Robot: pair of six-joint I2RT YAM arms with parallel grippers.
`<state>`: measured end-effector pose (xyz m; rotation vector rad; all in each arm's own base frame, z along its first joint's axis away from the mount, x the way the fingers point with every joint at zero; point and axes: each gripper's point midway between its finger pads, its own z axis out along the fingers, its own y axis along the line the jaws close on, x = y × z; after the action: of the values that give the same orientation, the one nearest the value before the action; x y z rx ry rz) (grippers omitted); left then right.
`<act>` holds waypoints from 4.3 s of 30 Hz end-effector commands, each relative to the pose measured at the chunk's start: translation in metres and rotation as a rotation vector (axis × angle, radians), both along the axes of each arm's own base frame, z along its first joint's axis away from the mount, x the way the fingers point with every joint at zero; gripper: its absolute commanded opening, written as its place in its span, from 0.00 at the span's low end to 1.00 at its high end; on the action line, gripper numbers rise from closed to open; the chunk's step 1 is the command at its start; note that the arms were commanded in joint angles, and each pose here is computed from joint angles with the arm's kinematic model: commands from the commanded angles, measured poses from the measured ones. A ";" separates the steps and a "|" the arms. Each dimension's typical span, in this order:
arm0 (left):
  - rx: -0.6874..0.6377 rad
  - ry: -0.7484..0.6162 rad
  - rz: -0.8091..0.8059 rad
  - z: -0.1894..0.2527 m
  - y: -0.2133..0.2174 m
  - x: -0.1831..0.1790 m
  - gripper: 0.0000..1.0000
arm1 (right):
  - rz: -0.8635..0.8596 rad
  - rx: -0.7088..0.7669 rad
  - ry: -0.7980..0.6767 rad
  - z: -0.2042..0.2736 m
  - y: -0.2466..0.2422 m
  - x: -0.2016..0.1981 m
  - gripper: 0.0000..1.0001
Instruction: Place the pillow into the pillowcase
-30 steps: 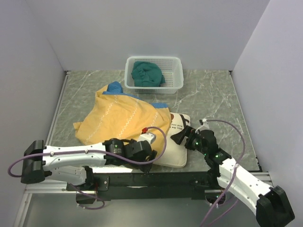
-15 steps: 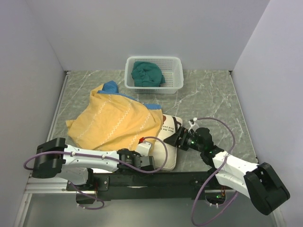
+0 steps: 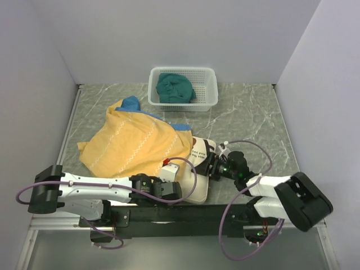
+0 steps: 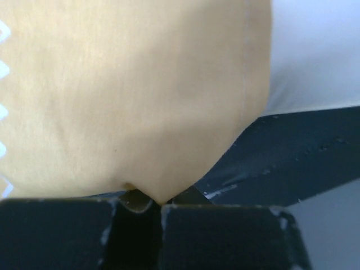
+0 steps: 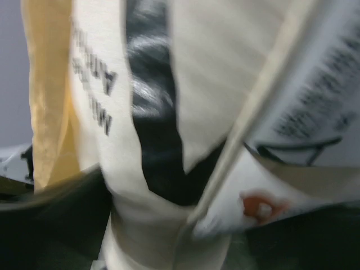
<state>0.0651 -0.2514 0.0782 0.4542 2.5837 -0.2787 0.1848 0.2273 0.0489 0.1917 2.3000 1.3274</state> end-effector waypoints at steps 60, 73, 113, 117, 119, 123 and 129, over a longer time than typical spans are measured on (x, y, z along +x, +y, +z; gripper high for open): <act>0.009 -0.228 -0.058 0.100 -0.119 0.234 0.77 | -0.090 -0.038 -0.306 0.019 0.010 -0.034 0.00; -0.002 -0.216 -0.097 0.103 -0.133 0.238 0.07 | -0.071 -0.034 -0.319 0.027 0.013 -0.035 0.00; -0.169 -0.418 -0.119 0.218 -0.169 0.223 0.01 | 0.051 0.084 -0.448 0.124 0.046 -0.036 0.00; -0.331 -0.441 -0.198 0.271 -0.196 0.189 0.01 | 0.100 0.171 -0.485 0.168 0.068 -0.034 0.00; -0.405 -0.474 -0.232 0.301 -0.202 0.171 0.01 | 0.101 0.231 -0.515 0.190 0.074 -0.030 0.00; -0.573 -0.561 -0.284 0.365 -0.209 0.122 0.01 | 0.094 0.289 -0.515 0.212 0.087 -0.017 0.00; -0.670 -0.564 -0.288 0.398 -0.204 0.102 0.01 | 0.029 0.226 -0.428 0.188 0.108 0.016 0.00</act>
<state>0.1885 -0.4546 0.3833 0.6689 1.9387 -0.6623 0.1805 0.3127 0.1859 -0.0944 1.9668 1.3607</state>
